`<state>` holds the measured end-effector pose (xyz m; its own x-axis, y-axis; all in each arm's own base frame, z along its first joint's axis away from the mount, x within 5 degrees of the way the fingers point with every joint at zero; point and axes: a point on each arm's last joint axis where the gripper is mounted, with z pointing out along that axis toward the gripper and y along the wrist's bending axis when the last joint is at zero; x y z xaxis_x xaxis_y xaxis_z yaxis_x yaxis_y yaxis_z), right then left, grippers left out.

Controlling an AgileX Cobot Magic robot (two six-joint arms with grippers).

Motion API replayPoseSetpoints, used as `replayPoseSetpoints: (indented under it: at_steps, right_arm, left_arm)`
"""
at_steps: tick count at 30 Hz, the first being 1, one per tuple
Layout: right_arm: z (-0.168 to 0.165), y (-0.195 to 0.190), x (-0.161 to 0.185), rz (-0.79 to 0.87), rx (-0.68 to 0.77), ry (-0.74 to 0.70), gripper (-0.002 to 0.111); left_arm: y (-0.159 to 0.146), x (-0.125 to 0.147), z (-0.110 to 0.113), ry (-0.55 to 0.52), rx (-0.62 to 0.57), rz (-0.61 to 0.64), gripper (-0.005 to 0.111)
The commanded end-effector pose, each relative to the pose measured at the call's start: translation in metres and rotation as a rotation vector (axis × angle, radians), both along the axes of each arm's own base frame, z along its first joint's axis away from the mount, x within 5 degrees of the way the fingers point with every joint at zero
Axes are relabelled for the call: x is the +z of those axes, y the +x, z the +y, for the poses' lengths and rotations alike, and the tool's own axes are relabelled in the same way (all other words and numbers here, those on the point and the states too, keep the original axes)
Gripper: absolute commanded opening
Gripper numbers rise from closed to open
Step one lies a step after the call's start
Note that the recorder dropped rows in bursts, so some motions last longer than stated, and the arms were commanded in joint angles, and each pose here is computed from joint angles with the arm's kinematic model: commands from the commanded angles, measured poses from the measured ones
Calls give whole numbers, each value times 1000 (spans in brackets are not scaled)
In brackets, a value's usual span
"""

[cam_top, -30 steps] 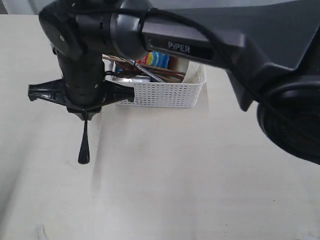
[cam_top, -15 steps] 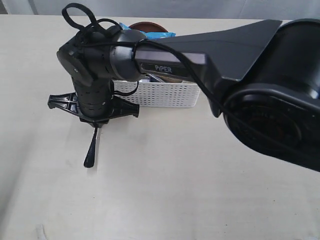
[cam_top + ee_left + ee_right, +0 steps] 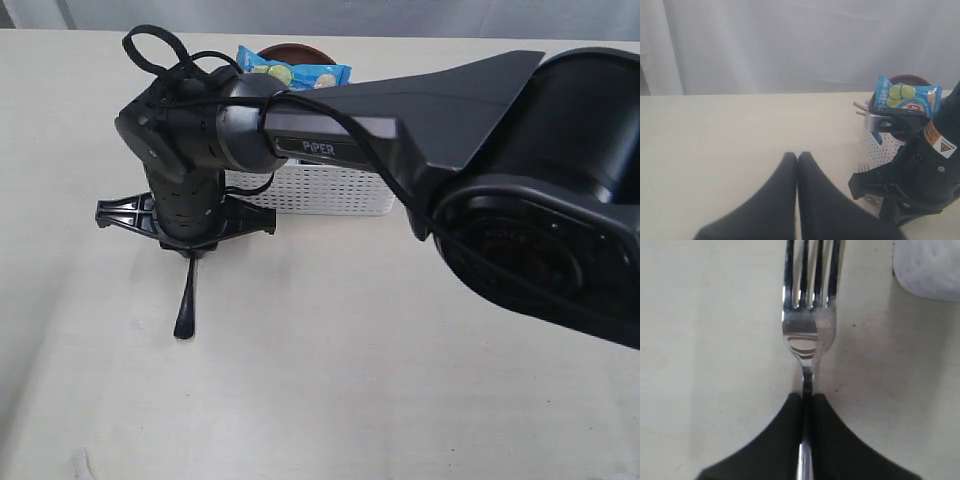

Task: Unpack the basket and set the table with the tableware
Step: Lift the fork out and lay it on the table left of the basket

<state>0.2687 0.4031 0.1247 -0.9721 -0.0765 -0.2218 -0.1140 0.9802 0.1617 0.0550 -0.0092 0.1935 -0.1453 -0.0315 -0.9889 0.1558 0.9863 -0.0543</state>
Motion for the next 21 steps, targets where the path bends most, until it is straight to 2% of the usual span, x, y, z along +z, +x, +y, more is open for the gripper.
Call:
replayPoseSetpoints:
  at_steps: [1,4,6,9,13,18,21]
  right_arm:
    - [-2,4,-1,-18,31,-13,16]
    - [-2,3,-1,-7,27,-15,34]
    - [-2,2,-1,3,18,-12,40]
    - [-1,1,2,17,8,6,41]
    - [-3,-2,27,-1,50,21,41]
    - [-15,-15,85,-21,252,30,41]
    - [-24,-25,127,-75,439,60,41]
  left_arm:
    - [0,0,0,-5,-1,-13,0]
    - [0,0,0,-5,-1,-13,0]
    - [0,0,0,-5,-1,-13,0]
    - [0,0,0,-5,-1,-13,0]
    - [0,0,0,-5,-1,-13,0]
    - [0,0,0,-5,-1,-13,0]
    - [0,0,0,-5,-1,-13,0]
